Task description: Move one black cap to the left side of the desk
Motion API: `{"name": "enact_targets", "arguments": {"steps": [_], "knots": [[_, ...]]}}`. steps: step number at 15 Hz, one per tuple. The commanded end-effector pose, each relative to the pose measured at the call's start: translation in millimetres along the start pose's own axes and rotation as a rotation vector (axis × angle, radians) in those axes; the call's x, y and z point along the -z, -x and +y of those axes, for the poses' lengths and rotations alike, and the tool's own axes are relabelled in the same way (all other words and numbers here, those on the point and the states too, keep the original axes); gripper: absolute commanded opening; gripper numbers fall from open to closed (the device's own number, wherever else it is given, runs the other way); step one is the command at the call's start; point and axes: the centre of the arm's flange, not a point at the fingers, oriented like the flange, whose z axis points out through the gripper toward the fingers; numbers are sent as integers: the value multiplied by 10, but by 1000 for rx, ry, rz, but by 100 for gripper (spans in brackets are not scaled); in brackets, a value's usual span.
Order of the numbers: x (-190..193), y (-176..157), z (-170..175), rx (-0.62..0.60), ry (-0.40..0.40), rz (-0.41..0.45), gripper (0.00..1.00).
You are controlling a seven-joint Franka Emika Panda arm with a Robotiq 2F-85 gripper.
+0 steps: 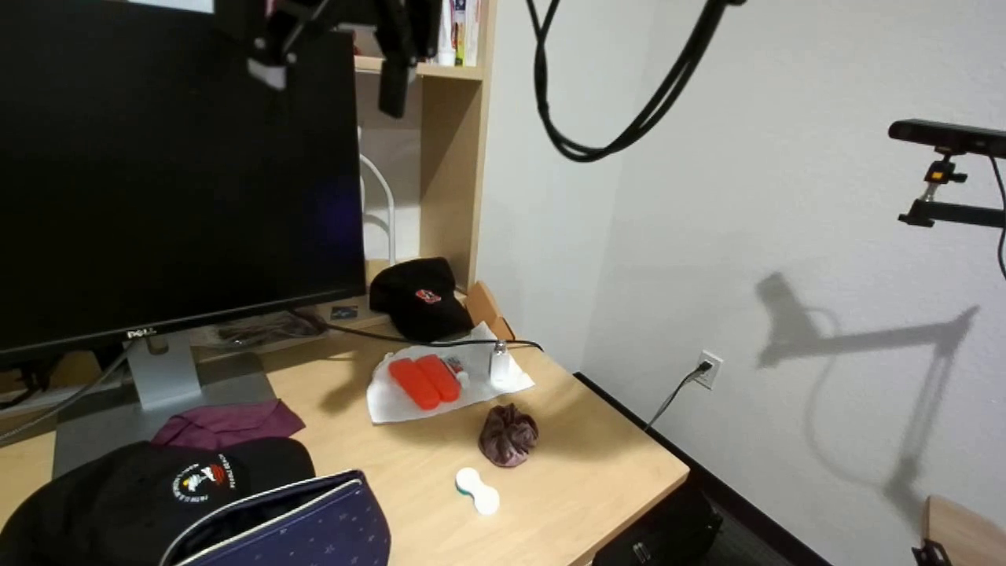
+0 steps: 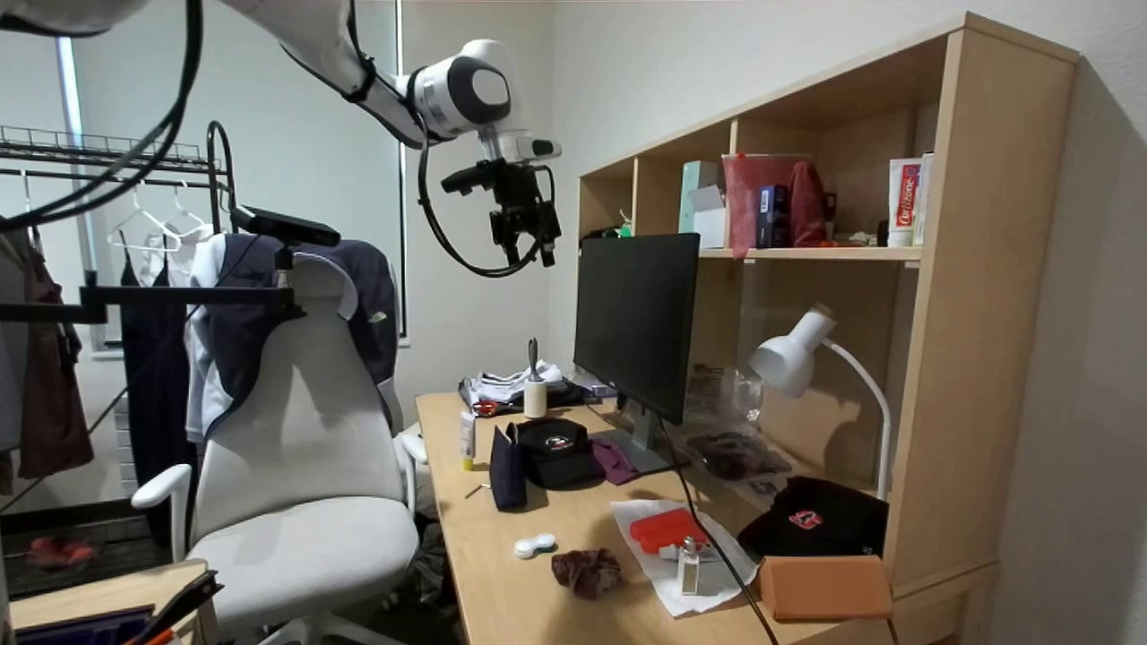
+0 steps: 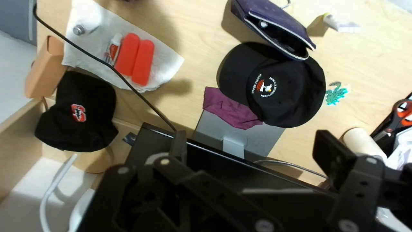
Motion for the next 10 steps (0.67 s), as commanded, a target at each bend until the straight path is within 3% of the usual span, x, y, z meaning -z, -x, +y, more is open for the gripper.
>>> {"name": "enact_targets", "arguments": {"steps": [1,10], "knots": [[267,619,428,-71,3,15,100],[420,1501,1225,-252,-10,-10,100]]}}
